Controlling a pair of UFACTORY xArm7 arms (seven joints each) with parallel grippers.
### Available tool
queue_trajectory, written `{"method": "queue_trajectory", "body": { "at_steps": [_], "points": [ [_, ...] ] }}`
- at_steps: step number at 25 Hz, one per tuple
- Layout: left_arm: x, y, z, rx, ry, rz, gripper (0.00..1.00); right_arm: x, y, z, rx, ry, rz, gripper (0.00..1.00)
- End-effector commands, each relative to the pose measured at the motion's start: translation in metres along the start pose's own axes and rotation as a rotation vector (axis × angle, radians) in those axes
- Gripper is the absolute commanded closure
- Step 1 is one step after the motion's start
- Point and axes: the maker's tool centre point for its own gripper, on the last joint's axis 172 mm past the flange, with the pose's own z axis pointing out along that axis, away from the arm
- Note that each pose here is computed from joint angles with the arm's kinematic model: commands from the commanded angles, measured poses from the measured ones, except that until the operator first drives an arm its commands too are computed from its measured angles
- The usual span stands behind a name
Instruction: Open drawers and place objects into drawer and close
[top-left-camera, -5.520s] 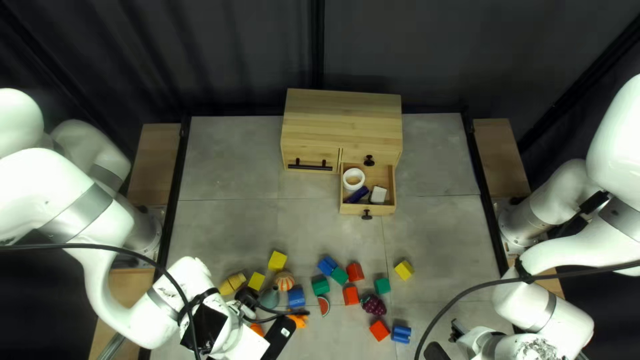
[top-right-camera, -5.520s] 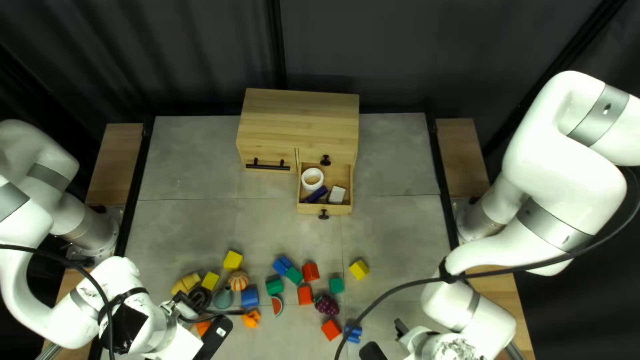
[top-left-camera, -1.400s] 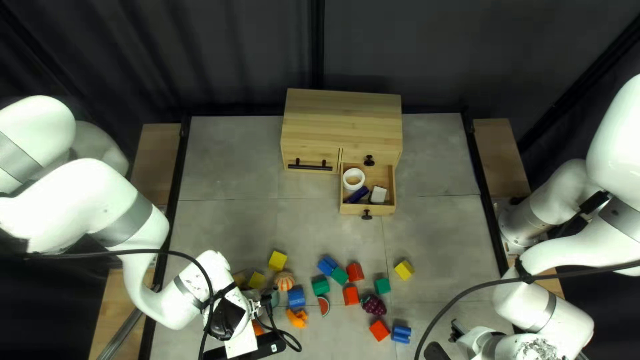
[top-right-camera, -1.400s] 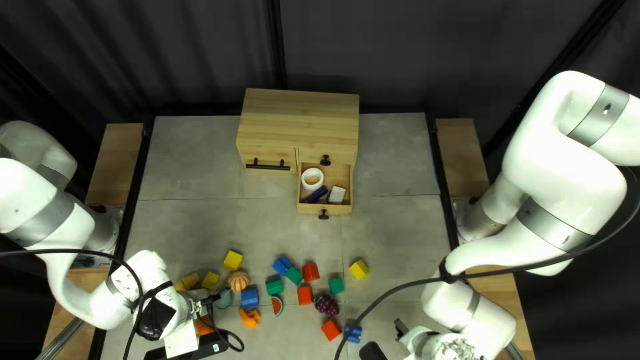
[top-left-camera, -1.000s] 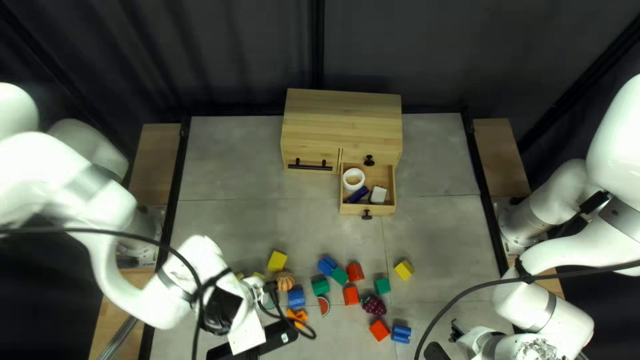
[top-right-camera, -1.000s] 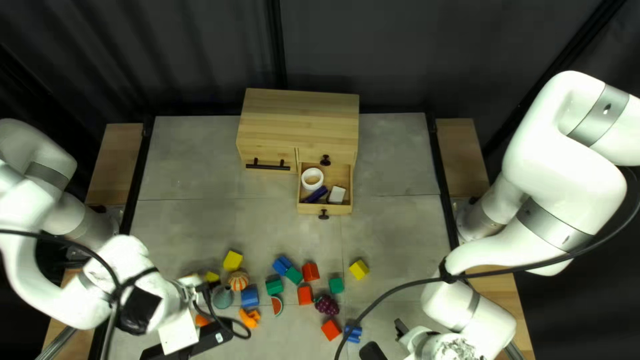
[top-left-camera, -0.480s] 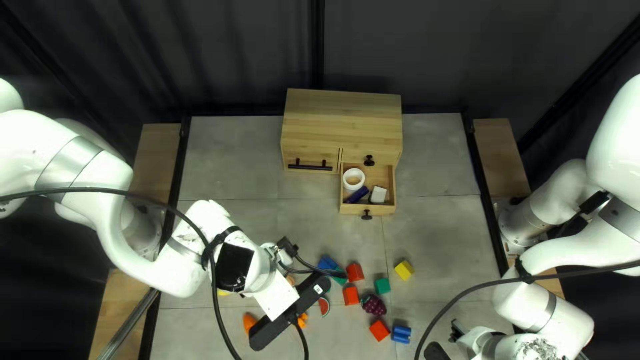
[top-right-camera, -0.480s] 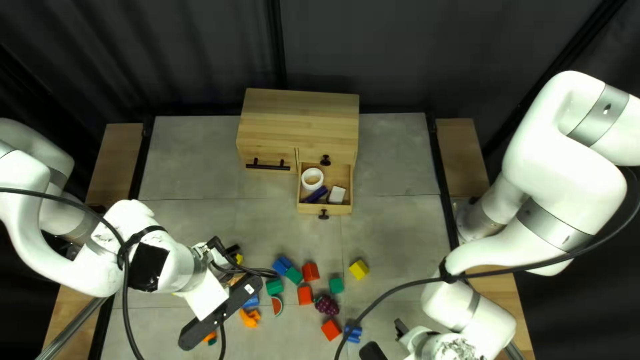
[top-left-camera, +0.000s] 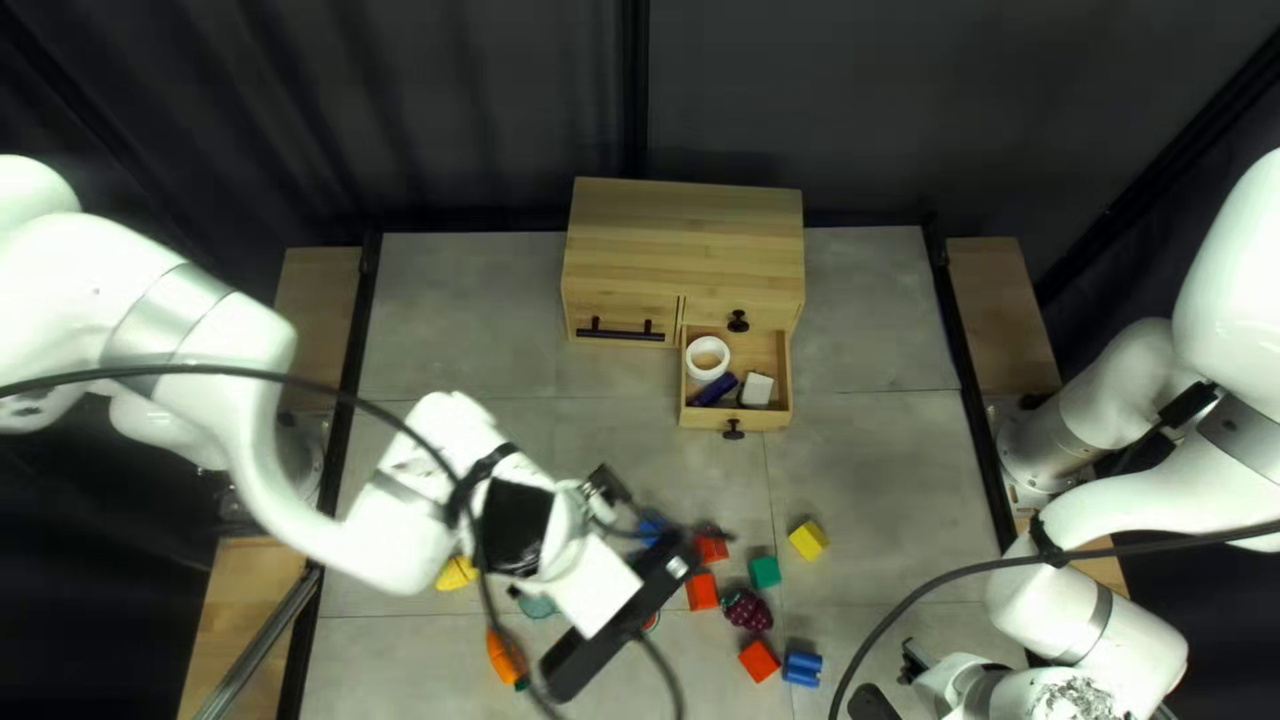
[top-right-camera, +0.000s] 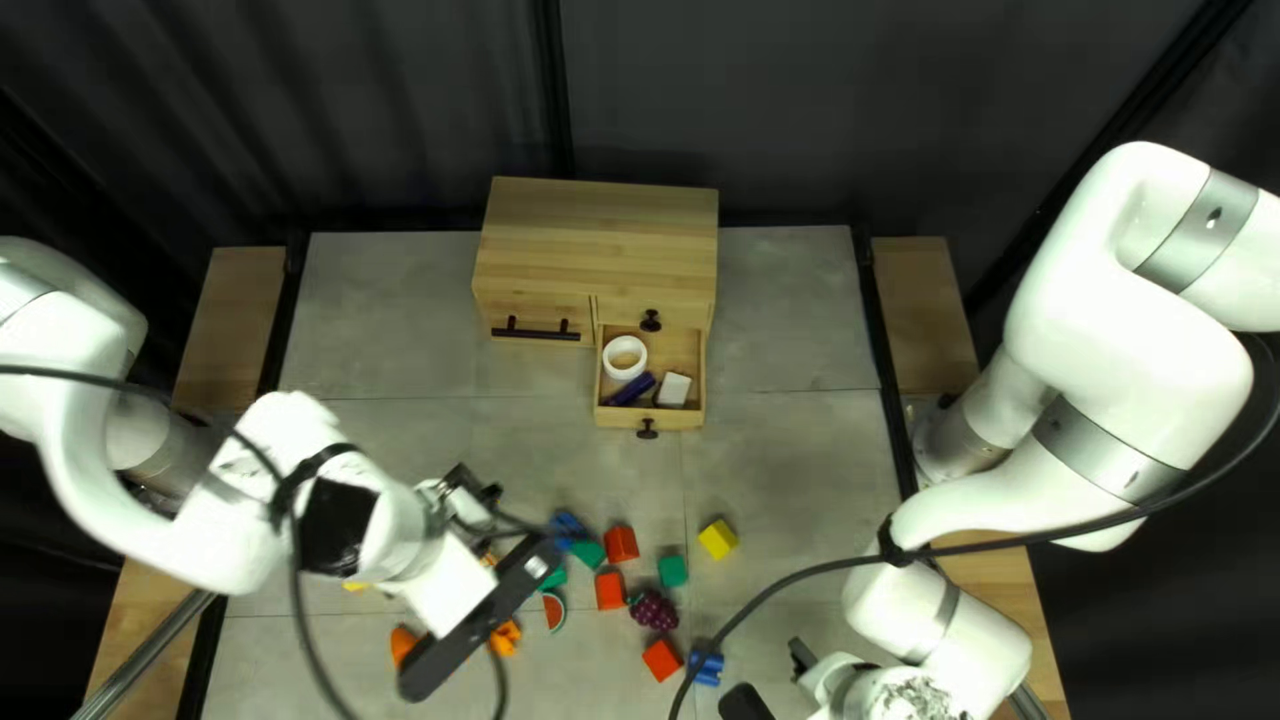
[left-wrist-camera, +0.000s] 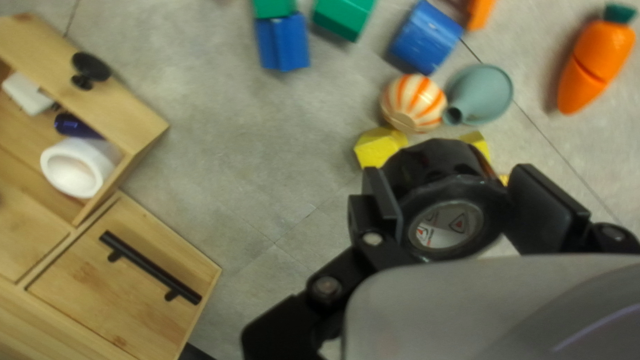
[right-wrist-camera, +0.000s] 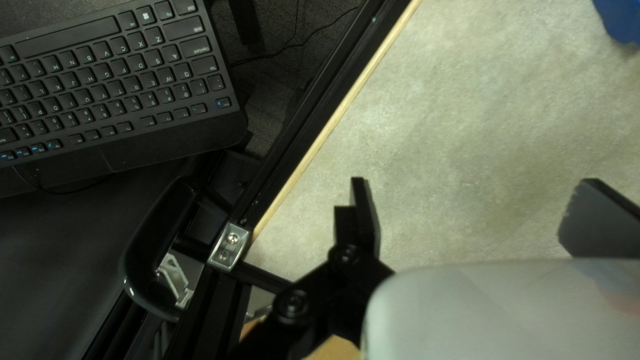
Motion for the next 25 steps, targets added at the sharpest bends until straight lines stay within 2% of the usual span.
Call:
{"method": "queue_trajectory", "body": {
  "at_steps": [1, 7, 12, 18, 25],
  "points": [
    [-0.006, -0.05, 0.027, 0.005, 0.042, -0.178, 1.0, 0.0, 0.0, 0.0, 0.0, 0.0, 0.0, 0.0],
    [-0.002, -0.114, 0.039, 0.022, 0.098, -0.33, 1.0, 0.0, 0.0, 0.0, 0.0, 0.0, 0.0, 0.0],
    [0.015, -0.144, 0.052, 0.018, 0.145, -0.368, 1.0, 0.0, 0.0, 0.0, 0.0, 0.0, 0.0, 0.0],
    [0.028, -0.17, 0.054, 0.024, 0.163, -0.39, 1.0, 0.0, 0.0, 0.0, 0.0, 0.0, 0.0, 0.0],
    [0.048, -0.204, 0.048, 0.08, 0.173, -0.4, 1.0, 0.0, 0.0, 0.0, 0.0, 0.0, 0.0, 0.0]
  ]
}}
